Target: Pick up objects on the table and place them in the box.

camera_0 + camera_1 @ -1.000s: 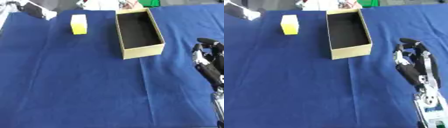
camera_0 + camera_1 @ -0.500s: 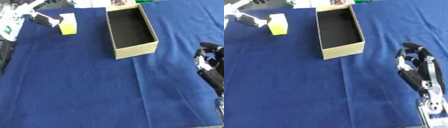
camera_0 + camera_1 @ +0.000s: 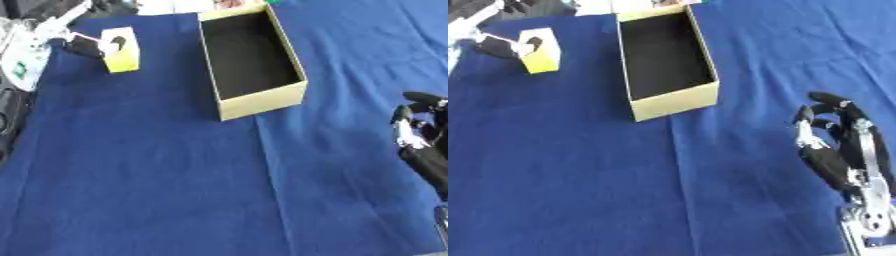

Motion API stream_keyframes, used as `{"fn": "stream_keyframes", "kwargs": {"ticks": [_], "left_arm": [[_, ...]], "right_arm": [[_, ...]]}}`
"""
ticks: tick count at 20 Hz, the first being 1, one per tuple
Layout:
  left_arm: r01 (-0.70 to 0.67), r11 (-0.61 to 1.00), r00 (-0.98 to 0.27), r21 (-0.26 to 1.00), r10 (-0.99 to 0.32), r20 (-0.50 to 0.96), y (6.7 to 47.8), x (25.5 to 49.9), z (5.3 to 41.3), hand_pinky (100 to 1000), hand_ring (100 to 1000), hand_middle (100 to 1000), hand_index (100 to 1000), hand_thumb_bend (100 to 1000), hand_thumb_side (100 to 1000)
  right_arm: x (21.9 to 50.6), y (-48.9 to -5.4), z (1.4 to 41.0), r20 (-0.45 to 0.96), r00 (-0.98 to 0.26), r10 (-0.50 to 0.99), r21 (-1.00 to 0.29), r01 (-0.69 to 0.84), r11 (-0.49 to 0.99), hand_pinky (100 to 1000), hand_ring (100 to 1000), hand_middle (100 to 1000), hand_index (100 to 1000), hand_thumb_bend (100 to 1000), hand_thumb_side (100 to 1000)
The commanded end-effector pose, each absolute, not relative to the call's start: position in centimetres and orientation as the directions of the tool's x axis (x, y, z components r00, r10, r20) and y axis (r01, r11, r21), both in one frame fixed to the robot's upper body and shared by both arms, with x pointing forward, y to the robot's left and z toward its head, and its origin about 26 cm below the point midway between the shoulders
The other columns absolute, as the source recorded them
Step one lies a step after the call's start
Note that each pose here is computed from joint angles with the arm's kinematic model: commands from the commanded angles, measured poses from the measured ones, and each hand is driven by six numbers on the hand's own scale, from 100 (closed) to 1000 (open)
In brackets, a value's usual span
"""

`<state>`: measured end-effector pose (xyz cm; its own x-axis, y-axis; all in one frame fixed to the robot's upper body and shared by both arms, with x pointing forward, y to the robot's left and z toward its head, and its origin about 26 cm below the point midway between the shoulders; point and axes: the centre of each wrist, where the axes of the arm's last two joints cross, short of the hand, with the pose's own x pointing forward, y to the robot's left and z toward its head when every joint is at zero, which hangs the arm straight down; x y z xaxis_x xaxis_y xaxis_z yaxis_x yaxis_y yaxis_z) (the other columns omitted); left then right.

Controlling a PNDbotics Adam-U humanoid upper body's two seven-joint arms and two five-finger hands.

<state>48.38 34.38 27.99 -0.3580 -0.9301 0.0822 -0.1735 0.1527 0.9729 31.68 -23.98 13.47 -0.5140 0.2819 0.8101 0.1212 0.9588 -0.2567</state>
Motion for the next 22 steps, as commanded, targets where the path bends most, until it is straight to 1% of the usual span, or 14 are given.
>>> {"fn": "stream_keyframes", "kwargs": {"ticks": [1,4,5,7,9,12,18,22], "left_arm": [[-0.229,0.130,-0.325,0.965,-0.944,0.050,34.9,48.1,29.7,835,828,846,928,302,205],[-0.231,0.124,-0.321,0.965,-0.946,0.044,34.9,48.2,29.6,835,828,846,928,302,205],[-0.217,0.116,-0.314,0.969,-0.948,0.043,34.8,48.3,29.2,832,829,852,933,320,194],[-0.201,0.090,-0.296,0.975,-0.955,0.028,34.4,48.5,28.8,832,829,851,932,318,196],[-0.186,0.063,-0.280,0.981,-0.960,0.008,34.2,48.6,28.3,826,822,830,927,308,208],[-0.167,0.034,-0.268,0.985,-0.963,-0.012,34.2,48.7,28.0,825,820,824,925,311,208],[-0.142,0.023,-0.279,0.990,-0.960,-0.018,34.8,48.5,28.6,829,818,819,920,309,208],[-0.159,0.043,-0.288,0.986,-0.958,-0.004,35.5,48.1,29.9,832,820,822,921,312,210]], "right_arm": [[31.6,-24.1,14.4,0.788,-0.540,0.297,-0.271,0.130,0.954,689,957,528,750,100,278],[31.6,-24.1,14.4,0.788,-0.540,0.297,-0.271,0.130,0.954,689,957,528,750,100,278],[31.6,-24.1,14.5,0.787,-0.541,0.297,-0.271,0.129,0.954,689,957,528,750,100,274],[31.6,-24.1,14.6,0.786,-0.543,0.296,-0.271,0.127,0.954,689,957,528,750,100,274],[31.6,-24.0,14.6,0.786,-0.544,0.295,-0.271,0.126,0.954,689,957,528,750,100,275],[31.6,-24.1,14.6,0.786,-0.544,0.295,-0.271,0.127,0.954,689,957,528,750,100,277],[31.6,-24.1,14.4,0.788,-0.540,0.296,-0.272,0.126,0.954,689,957,527,750,100,285],[31.5,-24.3,14.3,0.790,-0.535,0.299,-0.274,0.129,0.953,689,957,528,750,100,288]]}}
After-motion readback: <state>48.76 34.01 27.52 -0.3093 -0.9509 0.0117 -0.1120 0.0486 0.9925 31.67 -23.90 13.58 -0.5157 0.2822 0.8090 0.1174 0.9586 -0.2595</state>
